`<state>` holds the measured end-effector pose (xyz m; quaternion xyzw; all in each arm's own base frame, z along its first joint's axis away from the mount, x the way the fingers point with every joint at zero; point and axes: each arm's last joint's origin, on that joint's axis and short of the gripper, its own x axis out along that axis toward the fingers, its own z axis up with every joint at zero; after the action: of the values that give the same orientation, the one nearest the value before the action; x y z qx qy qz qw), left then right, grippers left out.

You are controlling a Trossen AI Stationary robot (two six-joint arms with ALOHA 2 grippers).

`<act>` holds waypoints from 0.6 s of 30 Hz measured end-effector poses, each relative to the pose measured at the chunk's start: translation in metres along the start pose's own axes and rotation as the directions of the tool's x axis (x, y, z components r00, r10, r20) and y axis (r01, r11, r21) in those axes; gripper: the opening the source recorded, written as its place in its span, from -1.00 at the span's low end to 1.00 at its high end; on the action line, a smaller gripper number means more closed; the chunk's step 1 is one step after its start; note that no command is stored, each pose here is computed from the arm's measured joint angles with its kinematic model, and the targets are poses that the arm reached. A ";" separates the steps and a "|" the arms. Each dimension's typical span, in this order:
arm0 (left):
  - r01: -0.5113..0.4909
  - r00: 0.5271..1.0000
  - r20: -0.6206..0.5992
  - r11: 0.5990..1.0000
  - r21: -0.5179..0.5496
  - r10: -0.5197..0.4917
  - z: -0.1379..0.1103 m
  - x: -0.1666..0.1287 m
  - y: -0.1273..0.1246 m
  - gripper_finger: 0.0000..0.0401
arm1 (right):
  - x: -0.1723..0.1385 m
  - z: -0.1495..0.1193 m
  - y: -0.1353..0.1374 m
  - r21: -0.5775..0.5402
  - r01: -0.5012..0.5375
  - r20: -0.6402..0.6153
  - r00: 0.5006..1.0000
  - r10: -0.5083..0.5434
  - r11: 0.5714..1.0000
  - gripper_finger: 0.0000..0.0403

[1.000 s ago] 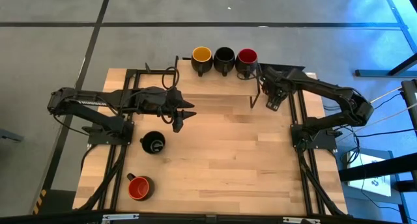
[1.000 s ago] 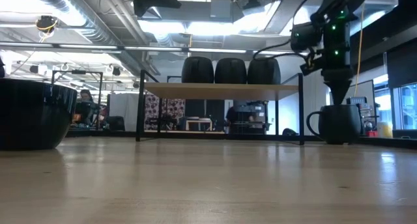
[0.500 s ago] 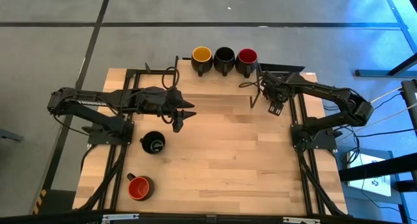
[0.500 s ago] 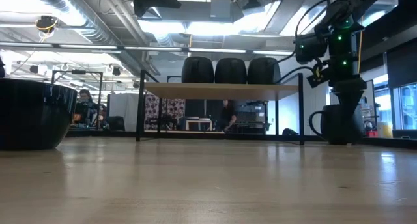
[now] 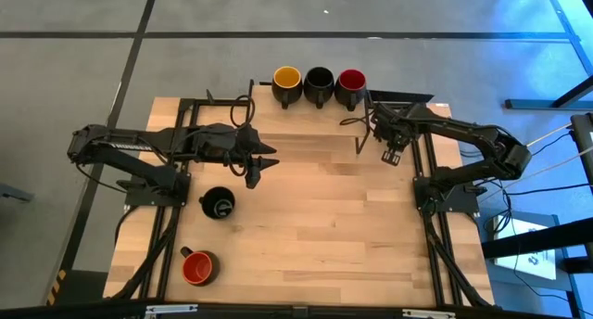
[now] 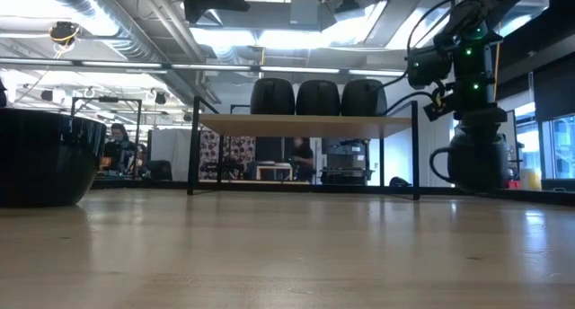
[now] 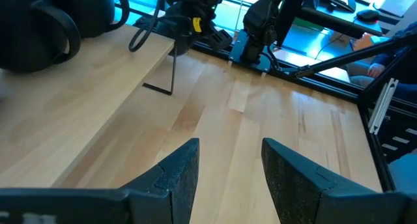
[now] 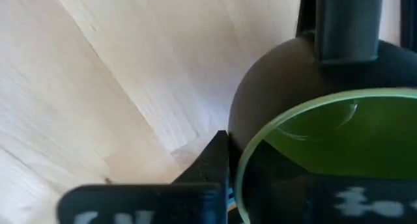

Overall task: Place coffee mugs
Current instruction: Put the green mug on the shelf

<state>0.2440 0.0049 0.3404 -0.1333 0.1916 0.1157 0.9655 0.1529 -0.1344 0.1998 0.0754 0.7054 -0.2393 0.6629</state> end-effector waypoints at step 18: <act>0.000 1.000 0.000 1.000 0.000 0.000 0.000 0.000 0.000 -0.20 | -0.066 -0.021 -0.005 0.052 -0.113 0.112 0.988 0.106 0.992 -0.98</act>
<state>0.2440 0.0049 0.3404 -0.1331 0.1914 0.1156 0.9655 0.1389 -0.1157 0.2651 0.1202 0.6555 -0.2268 0.7102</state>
